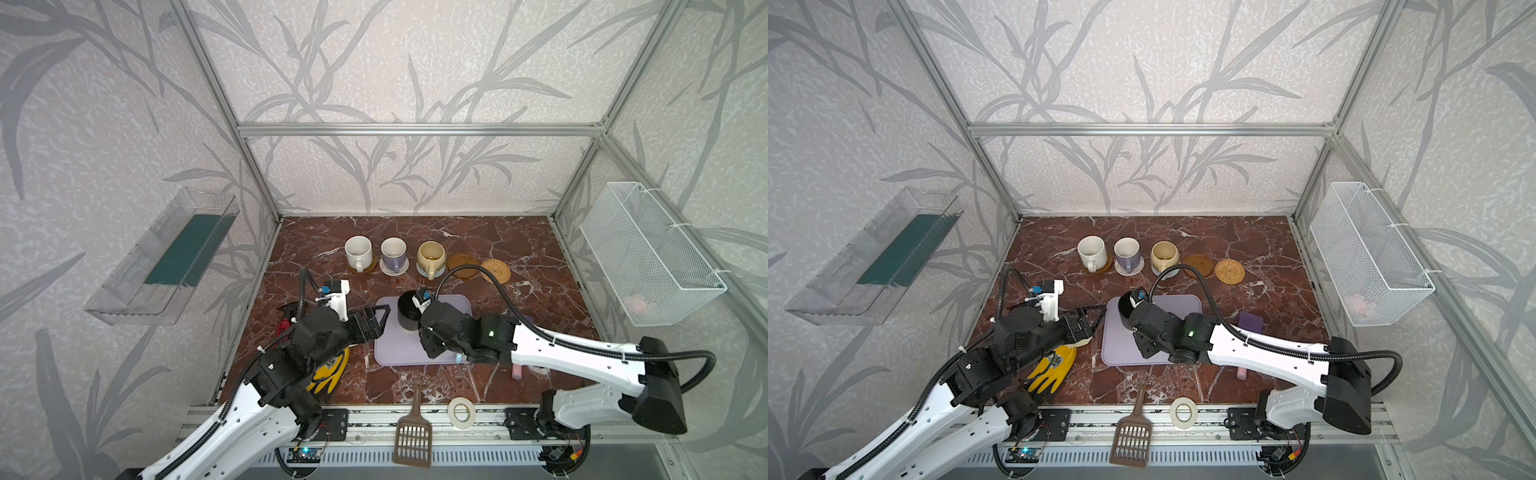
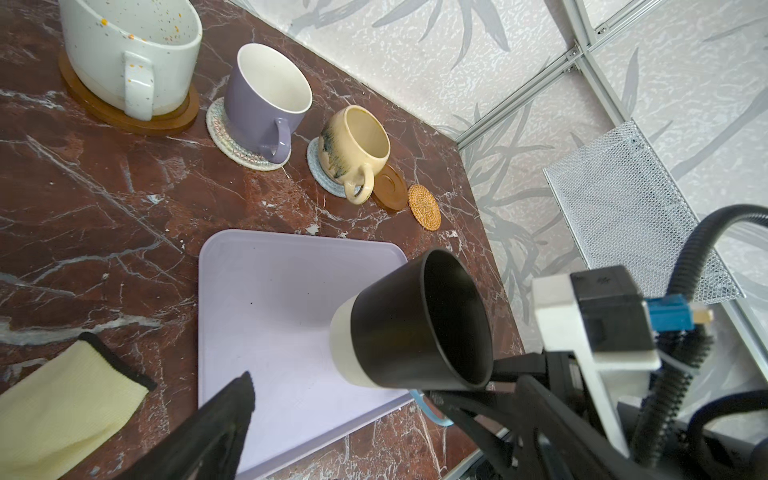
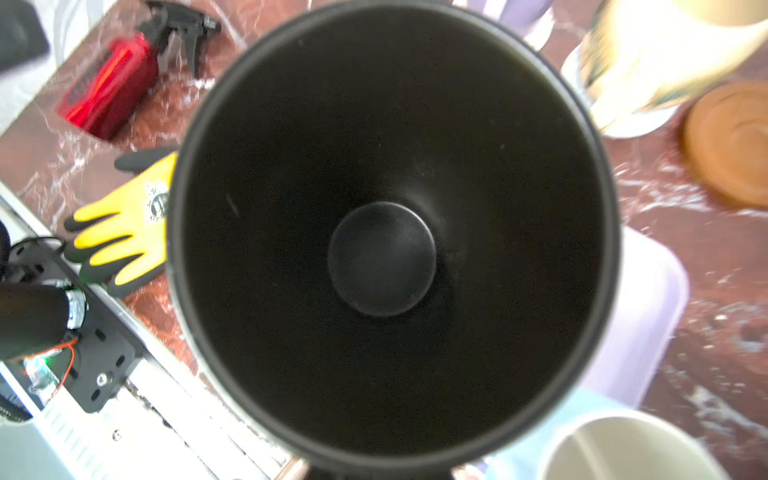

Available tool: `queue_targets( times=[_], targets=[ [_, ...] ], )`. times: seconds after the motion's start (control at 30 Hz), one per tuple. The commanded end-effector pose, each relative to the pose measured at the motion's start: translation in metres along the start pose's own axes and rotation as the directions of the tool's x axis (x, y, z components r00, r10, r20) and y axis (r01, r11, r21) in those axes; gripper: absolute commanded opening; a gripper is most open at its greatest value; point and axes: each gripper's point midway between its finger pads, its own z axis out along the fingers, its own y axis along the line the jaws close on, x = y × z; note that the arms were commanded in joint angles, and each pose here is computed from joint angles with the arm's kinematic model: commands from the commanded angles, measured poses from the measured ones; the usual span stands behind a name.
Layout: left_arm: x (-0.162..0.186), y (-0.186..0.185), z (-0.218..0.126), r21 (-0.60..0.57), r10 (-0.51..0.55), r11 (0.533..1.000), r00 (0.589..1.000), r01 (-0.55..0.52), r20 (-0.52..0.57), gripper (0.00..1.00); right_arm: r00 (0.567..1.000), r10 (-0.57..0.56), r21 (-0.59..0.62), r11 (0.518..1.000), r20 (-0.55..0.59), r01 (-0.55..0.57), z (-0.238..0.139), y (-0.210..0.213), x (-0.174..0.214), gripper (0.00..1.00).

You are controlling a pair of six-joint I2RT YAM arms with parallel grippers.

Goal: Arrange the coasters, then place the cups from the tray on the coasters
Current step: 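Lift the black mug out of the tray with the right gripper, then carry the black mug toward the brown wooden coaster with the right gripper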

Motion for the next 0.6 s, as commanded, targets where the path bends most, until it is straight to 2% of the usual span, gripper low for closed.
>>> queue_targets(
  times=[0.0,0.23,0.47,0.57],
  targets=[
    [-0.022,-0.012,-0.014,0.010,0.047,0.999,0.997,-0.047,0.062,0.99,0.993,-0.005,-0.027,1.000,0.121,0.008,-0.037,-0.007,-0.039,0.00],
    [-0.032,-0.033,-0.008,0.040,0.097,0.994,0.994,-0.099,0.048,0.99,0.990,0.027,0.044,0.998,0.141,-0.033,-0.061,-0.060,-0.063,0.00],
    [-0.048,-0.059,0.009,0.078,0.127,0.988,0.991,-0.131,0.051,0.99,0.977,0.134,0.080,0.986,0.167,-0.148,-0.079,-0.113,-0.075,0.00],
    [-0.046,-0.067,0.022,0.100,0.115,0.988,0.993,-0.116,0.013,1.00,0.970,0.181,0.108,0.974,0.162,-0.199,-0.086,-0.135,-0.079,0.00]
  ],
)
